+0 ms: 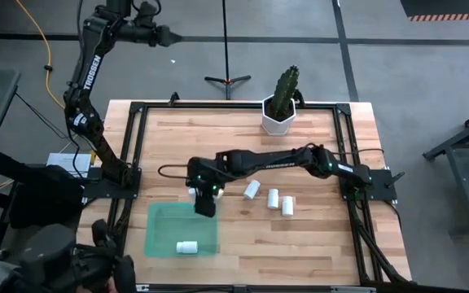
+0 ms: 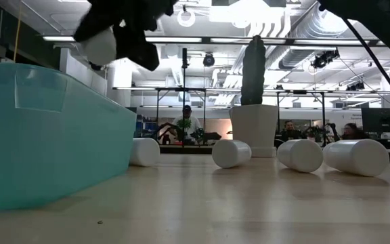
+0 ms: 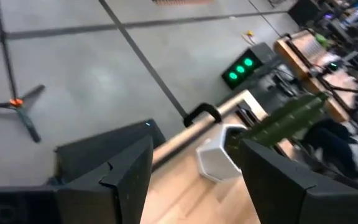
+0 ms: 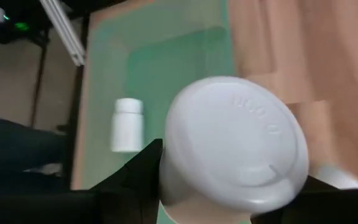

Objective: Pick and place pill bottles into a basket
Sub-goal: Put the white pill bottle into the green bin

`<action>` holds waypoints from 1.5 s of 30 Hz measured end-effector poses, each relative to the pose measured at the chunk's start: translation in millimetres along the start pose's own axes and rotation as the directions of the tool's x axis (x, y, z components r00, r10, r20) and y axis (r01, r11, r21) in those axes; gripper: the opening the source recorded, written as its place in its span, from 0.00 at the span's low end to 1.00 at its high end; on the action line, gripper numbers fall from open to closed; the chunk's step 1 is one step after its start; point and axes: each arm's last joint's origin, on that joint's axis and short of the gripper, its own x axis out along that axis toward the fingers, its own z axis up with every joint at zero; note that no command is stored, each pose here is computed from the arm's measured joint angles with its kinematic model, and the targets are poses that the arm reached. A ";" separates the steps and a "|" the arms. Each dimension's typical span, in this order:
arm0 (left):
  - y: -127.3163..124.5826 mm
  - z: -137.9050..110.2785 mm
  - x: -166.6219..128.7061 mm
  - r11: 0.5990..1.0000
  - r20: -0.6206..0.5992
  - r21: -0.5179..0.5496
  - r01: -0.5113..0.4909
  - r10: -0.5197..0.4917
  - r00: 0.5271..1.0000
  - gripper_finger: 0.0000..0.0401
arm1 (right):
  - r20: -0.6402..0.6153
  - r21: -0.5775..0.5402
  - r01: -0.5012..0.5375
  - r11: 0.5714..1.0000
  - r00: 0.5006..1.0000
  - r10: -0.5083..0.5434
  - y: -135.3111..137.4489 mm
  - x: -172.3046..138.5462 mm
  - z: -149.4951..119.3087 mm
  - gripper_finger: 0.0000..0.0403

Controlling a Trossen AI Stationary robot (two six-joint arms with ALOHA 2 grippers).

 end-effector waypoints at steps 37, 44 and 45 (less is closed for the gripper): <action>-10.4 0.4 4.3 0.998 0.003 -0.001 0.058 -0.058 0.998 0.65 | -0.051 0.015 -0.055 0.998 0.997 0.055 44.2 55.0 -30.7 0.51; -10.3 0.5 4.0 0.999 0.005 0.000 0.053 -0.053 0.999 0.65 | -0.067 0.012 -0.090 0.996 0.994 0.090 42.3 54.1 -30.0 0.57; -10.2 0.6 4.0 0.999 0.006 0.002 0.050 -0.050 0.999 0.65 | -0.073 0.012 -0.100 0.995 0.992 0.101 42.7 54.1 -30.3 0.58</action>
